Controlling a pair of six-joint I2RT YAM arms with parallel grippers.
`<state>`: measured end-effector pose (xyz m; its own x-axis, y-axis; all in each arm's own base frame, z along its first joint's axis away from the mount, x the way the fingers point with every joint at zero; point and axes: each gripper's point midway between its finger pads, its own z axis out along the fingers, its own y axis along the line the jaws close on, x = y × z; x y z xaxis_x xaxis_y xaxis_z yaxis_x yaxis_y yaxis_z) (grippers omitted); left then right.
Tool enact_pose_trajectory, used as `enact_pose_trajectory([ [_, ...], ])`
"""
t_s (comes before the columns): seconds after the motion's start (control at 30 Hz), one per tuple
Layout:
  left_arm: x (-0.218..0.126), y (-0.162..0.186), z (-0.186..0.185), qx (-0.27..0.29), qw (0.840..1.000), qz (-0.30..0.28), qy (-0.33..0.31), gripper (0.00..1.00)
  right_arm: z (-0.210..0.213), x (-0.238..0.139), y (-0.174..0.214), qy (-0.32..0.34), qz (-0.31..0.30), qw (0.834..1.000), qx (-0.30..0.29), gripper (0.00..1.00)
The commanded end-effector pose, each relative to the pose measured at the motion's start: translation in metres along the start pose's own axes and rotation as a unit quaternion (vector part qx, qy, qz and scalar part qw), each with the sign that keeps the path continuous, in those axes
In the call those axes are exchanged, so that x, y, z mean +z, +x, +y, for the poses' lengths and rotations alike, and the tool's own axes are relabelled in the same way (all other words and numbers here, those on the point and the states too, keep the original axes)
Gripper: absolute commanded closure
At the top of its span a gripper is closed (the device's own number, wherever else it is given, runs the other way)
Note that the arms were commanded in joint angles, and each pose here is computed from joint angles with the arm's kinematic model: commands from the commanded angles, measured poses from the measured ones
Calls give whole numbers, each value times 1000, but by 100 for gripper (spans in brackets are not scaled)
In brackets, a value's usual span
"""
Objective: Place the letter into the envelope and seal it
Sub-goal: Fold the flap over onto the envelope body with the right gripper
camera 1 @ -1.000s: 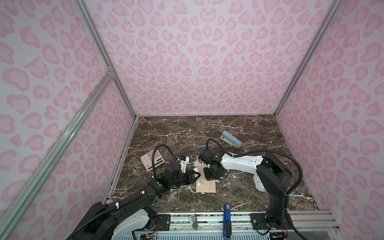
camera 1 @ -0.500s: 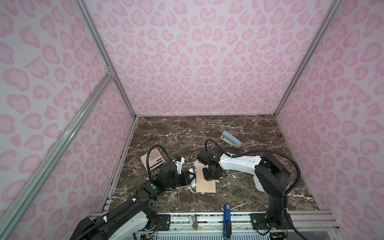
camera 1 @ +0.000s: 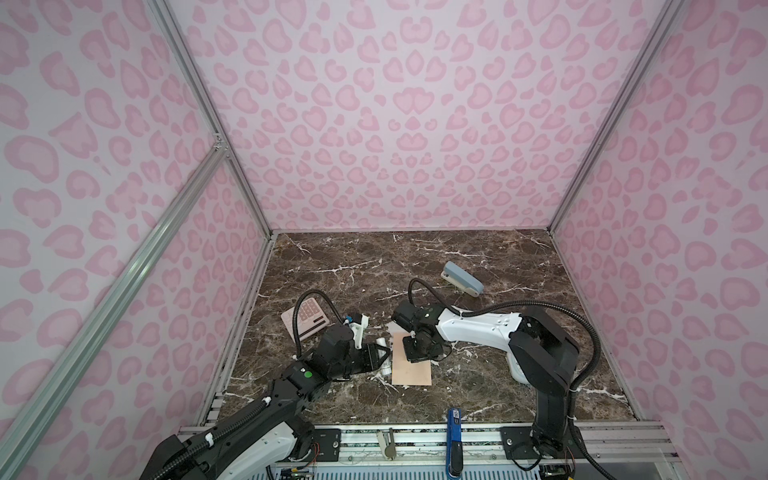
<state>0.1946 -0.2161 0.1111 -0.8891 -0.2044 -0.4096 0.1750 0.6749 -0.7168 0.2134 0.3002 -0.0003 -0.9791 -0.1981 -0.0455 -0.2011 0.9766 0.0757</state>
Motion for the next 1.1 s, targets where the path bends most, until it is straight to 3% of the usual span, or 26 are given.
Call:
enact_pose_trajectory([
  [0.0, -1, -6, -4, 10, 1000, -11, 6, 88, -13, 47, 34, 27, 79, 997, 5, 62],
  [0.2, -2, -5, -4, 9, 1000, -12, 5, 88, -11, 45, 32, 24, 77, 997, 3, 64],
  [0.33, -2, -5, -4, 9, 1000, -12, 5, 88, -12, 42, 31, 22, 75, 997, 1, 78],
  [0.53, -3, -5, -3, 9, 1000, -12, 5, 88, -13, 38, 29, 18, 71, 997, -3, 82],
  [0.7, -3, -5, -4, 9, 1000, -13, 5, 88, -12, 40, 30, 16, 75, 997, -3, 94],
  [0.8, -3, -5, -4, 9, 1000, -13, 5, 88, -11, 42, 31, 15, 79, 997, -2, 91],
  [0.93, -3, -5, -3, 8, 1000, -14, 5, 88, -7, 43, 30, 12, 77, 997, 3, 77],
  [1.07, -3, -5, -4, 9, 1000, -14, 5, 88, -4, 44, 29, 7, 76, 997, 8, 72],
])
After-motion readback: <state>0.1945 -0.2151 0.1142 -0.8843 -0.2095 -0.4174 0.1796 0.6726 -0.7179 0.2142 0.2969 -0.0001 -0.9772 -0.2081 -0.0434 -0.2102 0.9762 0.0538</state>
